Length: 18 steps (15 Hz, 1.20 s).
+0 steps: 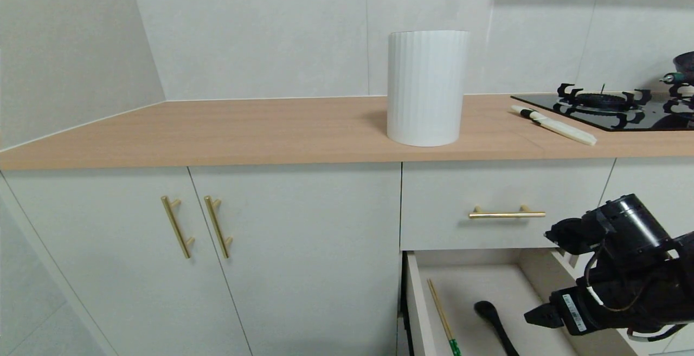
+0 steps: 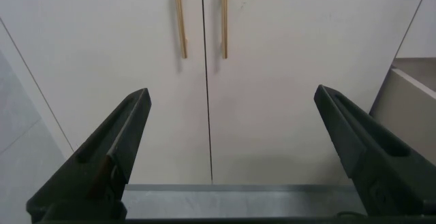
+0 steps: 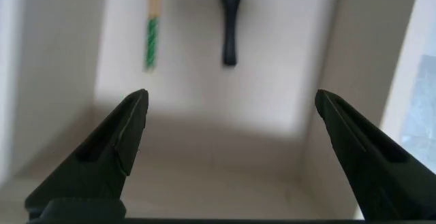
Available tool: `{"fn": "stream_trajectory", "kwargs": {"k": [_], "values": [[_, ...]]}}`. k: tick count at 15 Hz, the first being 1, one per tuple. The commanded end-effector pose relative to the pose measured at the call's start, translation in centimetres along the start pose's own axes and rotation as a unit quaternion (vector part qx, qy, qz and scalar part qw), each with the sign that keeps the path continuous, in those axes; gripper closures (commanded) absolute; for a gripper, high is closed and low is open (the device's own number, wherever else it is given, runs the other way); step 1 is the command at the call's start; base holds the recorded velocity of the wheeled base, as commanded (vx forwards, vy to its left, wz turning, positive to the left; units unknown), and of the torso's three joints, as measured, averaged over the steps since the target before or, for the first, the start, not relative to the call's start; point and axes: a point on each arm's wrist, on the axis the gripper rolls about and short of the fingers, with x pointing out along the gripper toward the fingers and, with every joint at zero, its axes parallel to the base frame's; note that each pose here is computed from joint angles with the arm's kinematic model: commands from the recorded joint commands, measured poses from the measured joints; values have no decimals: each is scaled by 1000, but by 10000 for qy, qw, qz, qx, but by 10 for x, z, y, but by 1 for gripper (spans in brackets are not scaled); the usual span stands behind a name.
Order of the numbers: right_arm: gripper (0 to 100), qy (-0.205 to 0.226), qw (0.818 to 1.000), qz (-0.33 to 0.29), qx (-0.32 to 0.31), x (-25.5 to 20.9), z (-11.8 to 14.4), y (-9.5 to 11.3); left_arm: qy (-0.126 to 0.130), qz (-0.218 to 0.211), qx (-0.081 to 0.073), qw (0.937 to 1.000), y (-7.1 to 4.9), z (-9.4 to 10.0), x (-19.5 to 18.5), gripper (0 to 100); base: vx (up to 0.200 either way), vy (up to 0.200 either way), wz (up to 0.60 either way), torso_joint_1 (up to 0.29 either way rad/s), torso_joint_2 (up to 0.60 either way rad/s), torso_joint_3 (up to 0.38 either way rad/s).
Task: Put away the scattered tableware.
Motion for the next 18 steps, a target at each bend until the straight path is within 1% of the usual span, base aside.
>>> {"fn": "stream_trajectory", "kwargs": {"k": [1,3,4,8,9,10,11,13,14,16,18], "values": [[0,-400,9987,239,-217,-33,-3,9,-4,5,0,10000,0,0,0,0,-200,0,0,2,2,2],[0,-181,9987,258,-388,-40,-6,12,-4,5,0,10000,0,0,0,0,-200,0,0,2,7,0],[0,1,9987,263,-443,-43,-8,13,-4,5,-8,10000,0,0,0,0,-200,0,0,-12,2,7],[0,283,9964,273,-746,-42,-15,16,-4,5,-8,10000,0,0,0,0,-200,0,0,1,5,5],[0,484,9942,310,-908,-42,-19,20,-4,5,0,10000,0,0,0,0,-200,0,0,2,7,2],[0,551,9931,335,-982,-39,-21,23,-4,5,-8,10000,0,0,0,0,-200,0,0,2,-2,7],[0,612,9923,347,-1015,-37,-22,25,-4,5,-8,10000,0,0,0,0,0,0,0,0,0,0],[0,909,9882,403,-1163,-26,-26,31,-4,5,-8,10000,0,0,0,0,0,0,0,0,0,0],[0,1180,9848,418,-1202,-14,-26,34,-4,5,-8,10000,0,0,0,0,0,0,0,0,0,0],[0,1429,9814,388,-1222,-1,-26,36,-4,5,-8,10000,0,0,0,0,0,0,0,0,0,0],[0,1770,9763,308,-1207,19,-26,40,-4,5,-8,10000,0,0,0,0,0,0,0,0,0,0]]}}
